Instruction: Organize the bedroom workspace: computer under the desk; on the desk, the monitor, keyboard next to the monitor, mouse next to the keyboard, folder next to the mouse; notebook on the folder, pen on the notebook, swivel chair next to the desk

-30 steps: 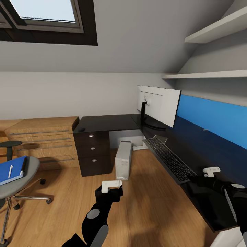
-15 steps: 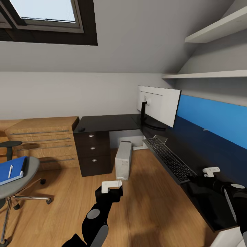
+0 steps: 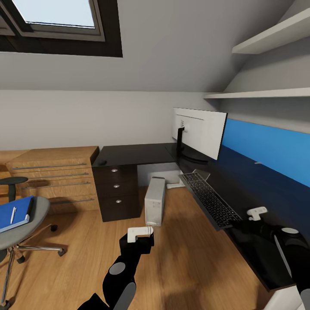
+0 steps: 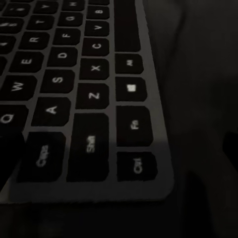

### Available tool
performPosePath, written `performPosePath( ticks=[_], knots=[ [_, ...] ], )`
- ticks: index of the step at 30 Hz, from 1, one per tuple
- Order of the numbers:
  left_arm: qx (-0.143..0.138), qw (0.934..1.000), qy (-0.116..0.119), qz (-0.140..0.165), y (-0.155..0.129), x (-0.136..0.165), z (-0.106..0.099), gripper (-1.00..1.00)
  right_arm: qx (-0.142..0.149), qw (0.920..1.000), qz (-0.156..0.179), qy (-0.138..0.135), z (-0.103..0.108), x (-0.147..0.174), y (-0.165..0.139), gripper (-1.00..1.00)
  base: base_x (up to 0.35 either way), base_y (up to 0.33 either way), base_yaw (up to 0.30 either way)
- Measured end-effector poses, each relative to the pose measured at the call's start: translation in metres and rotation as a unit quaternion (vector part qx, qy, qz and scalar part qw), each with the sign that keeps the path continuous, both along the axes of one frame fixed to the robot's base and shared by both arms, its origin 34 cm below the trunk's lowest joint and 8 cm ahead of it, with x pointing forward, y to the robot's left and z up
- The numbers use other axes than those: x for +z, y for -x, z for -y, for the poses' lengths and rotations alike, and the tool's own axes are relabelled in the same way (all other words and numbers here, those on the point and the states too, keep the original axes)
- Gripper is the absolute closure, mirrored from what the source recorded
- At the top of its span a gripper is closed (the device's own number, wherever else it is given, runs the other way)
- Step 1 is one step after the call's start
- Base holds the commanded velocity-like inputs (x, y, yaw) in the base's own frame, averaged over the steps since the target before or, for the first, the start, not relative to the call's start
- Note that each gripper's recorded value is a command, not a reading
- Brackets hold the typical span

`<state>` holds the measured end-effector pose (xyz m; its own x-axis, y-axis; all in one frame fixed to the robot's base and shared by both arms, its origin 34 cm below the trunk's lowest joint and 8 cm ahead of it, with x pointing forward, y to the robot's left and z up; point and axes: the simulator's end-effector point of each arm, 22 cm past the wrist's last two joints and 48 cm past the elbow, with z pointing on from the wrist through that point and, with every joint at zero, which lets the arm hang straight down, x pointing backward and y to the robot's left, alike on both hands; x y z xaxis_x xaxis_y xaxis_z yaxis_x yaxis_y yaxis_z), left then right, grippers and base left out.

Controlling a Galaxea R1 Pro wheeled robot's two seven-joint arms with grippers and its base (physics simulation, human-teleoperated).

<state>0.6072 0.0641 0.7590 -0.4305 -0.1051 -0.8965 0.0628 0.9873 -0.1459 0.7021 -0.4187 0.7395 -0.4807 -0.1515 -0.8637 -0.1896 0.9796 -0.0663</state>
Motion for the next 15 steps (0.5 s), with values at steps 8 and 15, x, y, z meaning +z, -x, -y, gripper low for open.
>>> performPosePath(
  ticks=[8,15],
  knots=[
    [0.0,1.0,0.0,0.0,0.0,0.0001,0.0001,-1.0,0.004,1.0,0.0,0.002,-0.0029,0.0002,-0.0005,-1.0,0.0,0.0,0.0],
    [0.0,1.0,0.0,0.0,0.0,0.0002,0.0004,-1.0,0.005,1.0,0.0,0.001,-0.0053,0.0001,-0.0009,-1.0,0.0,0.0,0.0]
  ],
)
